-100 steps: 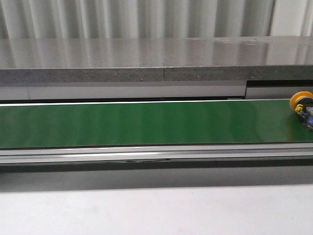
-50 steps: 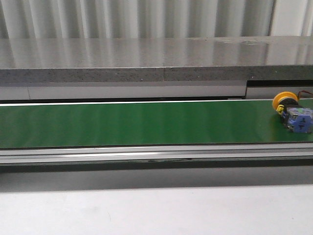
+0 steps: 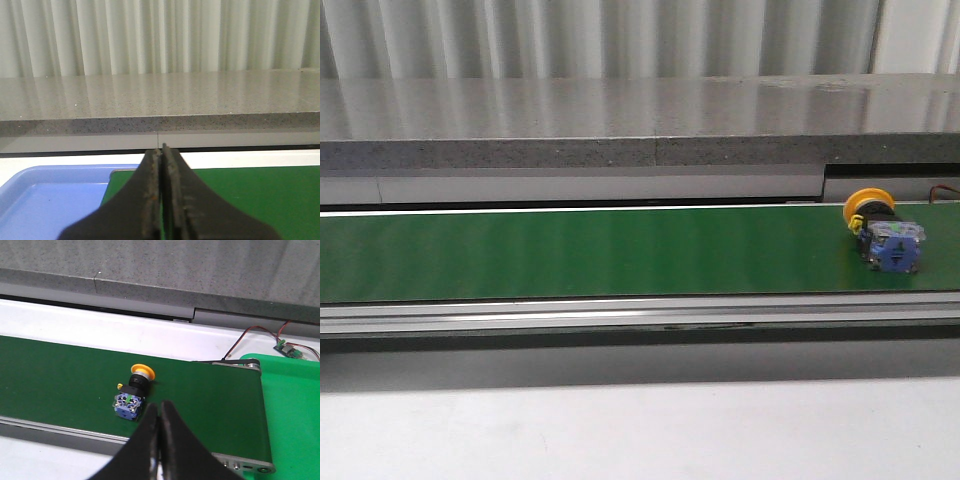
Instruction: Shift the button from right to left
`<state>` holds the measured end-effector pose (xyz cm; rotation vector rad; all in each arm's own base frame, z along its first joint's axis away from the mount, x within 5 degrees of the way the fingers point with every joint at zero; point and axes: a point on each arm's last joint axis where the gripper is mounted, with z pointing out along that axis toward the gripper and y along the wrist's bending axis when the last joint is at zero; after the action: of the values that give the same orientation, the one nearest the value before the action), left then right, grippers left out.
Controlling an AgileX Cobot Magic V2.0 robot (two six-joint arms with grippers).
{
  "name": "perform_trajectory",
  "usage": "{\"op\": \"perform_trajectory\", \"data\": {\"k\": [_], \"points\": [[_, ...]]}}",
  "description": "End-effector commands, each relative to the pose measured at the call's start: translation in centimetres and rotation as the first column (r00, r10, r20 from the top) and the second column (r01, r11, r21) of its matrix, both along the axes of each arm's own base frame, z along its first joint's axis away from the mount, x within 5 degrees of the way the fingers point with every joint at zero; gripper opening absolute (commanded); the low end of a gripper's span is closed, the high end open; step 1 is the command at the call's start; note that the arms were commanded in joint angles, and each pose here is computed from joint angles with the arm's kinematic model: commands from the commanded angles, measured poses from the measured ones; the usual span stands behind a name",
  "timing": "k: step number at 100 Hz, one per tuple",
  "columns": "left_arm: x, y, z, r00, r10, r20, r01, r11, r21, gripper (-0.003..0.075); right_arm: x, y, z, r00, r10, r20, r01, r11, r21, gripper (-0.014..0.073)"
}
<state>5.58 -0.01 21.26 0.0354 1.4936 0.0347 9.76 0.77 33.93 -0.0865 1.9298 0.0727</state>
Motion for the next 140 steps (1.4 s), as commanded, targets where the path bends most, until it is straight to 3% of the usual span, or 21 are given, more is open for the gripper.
{"op": "perform_trajectory", "data": {"k": [1, 58, 76, 93, 119, 140], "points": [[-0.3, -0.1, 0.1, 0.996, -0.012, 0.09, 0.013, 1.0, -0.007, -0.002, 0.1, -0.1, 1.4, 0.995, -0.015, 0.099, 0.016, 1.0, -0.008, -0.0067], [-0.3, -0.1, 0.2, 0.995, -0.013, 0.103, 0.013, 1.0, -0.007, -0.002, 0.1, -0.1, 1.4, 0.995, -0.015, 0.099, 0.016, 1.0, -0.008, -0.0067], [-0.5, -0.1, 1.1, 0.986, -0.014, 0.164, 0.019, 0.999, -0.032, -0.002, 0.1, -0.1, 1.4, 0.995, -0.015, 0.099, 0.016, 1.0, -0.008, -0.0067], [-0.9, 0.0, 4.0, 0.983, -0.013, 0.183, 0.03, 0.995, -0.091, -0.002, 0.1, -0.1, 1.4, 0.995, -0.015, 0.099, 0.016, 1.0, -0.008, -0.0067], [-0.4, -0.2, 11.3, 0.999, -0.03, 0.034, 0.034, 0.992, -0.118, -0.002, 0.1, -0.1, 1.4, 0.995, -0.015, 0.099, 0.016, 1.0, -0.008, -0.0067], [2.1, -0.5, 15.8, 0.963, -0.066, -0.262, 0.029, 0.989, -0.144, -0.002, 0.1, -0.1, 1.4, 0.995, -0.015, 0.099, 0.016, 1.0, -0.008, -0.0067]]}}
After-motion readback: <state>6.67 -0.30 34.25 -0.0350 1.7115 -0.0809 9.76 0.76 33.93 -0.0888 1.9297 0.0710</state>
